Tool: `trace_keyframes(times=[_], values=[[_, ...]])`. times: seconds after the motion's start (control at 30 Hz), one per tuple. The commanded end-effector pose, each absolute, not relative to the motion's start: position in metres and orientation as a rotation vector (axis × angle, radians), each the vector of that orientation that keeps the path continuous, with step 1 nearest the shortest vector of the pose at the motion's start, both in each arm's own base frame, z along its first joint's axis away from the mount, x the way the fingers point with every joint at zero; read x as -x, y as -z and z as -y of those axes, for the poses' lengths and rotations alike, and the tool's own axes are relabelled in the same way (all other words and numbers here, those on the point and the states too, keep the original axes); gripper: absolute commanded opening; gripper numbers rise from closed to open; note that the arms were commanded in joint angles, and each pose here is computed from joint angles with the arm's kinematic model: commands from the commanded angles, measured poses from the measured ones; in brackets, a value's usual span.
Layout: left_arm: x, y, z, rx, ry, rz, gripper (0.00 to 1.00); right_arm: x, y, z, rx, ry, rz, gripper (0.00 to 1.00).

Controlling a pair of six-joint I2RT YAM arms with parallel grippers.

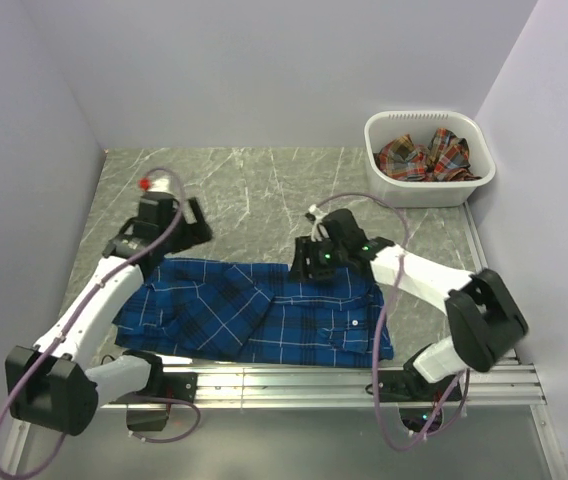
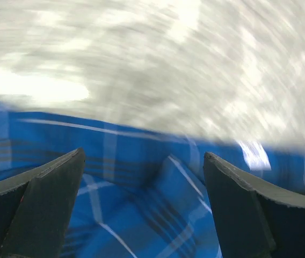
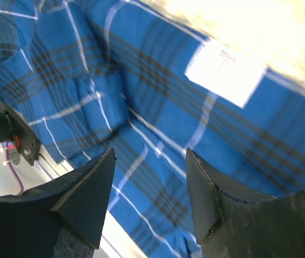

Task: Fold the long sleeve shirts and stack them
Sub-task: Fold the shirt

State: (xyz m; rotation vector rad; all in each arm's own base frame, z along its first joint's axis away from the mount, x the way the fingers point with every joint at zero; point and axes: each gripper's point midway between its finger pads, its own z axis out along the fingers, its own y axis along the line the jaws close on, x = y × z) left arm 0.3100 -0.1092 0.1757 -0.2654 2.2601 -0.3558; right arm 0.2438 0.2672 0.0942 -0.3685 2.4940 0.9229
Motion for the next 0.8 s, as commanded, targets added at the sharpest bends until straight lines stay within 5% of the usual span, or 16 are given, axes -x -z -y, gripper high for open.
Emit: trace_keyframes(times=[0.0, 0.33, 0.77], values=[[-0.316, -0.150, 0.045, 0.624, 0.226, -2.264, 0.96, -0.270, -0.107, -0.291, 0.388, -0.911, -2.439, 0.60], [-0.299, -0.049, 0.009, 1.095, 0.289, -2.410, 0.91, -0.269, -0.032, -0.229, 0.088, -0.517, -2.724, 0.56], [-0.330, -0.047, -0.041, 1.364, 0.306, -2.294, 0.90, -0.323, 0.012, -0.157, -0.326, -0.327, -2.839, 0.57]])
